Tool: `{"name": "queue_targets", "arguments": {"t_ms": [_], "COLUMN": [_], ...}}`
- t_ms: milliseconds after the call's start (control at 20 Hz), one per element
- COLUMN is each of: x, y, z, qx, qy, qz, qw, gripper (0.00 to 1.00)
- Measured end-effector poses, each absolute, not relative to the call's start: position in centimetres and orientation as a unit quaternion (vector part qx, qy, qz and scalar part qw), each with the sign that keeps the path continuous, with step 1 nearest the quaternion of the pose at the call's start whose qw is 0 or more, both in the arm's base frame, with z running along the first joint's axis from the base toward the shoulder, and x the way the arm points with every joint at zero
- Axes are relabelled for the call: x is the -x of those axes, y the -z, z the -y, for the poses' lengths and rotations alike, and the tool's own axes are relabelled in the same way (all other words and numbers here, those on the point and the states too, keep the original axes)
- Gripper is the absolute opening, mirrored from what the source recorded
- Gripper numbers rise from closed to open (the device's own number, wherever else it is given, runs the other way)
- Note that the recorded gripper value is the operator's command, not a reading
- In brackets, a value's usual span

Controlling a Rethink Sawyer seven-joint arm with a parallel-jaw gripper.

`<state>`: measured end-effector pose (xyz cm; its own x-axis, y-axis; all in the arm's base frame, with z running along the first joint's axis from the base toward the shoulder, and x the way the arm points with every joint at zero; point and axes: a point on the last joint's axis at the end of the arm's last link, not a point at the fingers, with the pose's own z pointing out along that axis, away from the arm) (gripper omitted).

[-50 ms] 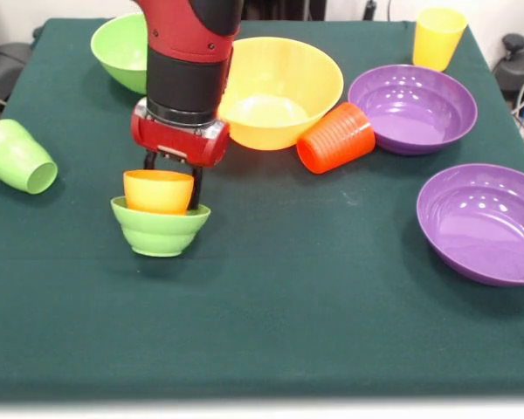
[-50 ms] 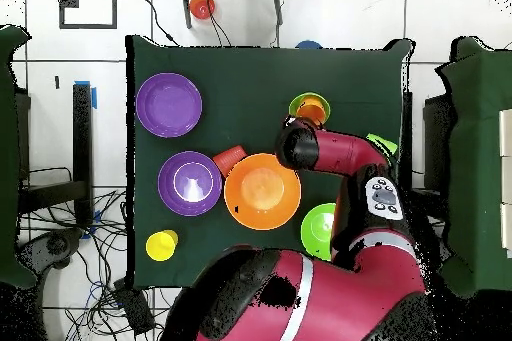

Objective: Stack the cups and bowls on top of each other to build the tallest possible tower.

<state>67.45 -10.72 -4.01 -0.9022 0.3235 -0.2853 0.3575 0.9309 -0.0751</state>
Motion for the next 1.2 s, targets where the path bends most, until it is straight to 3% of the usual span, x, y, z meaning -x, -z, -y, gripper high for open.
{"name": "queue_targets", "arguments": {"t_ms": [800,1200], "x": [-63.8,-64.2], "y": [3.2,0.5], "z": [12.6,12.2], "qx": [-0.209,-0.213], "qy": [0.045,0.032], "qz": [-0.971,-0.969], "qw": [0.108,0.121], "gripper": [1.00,1.00]}}
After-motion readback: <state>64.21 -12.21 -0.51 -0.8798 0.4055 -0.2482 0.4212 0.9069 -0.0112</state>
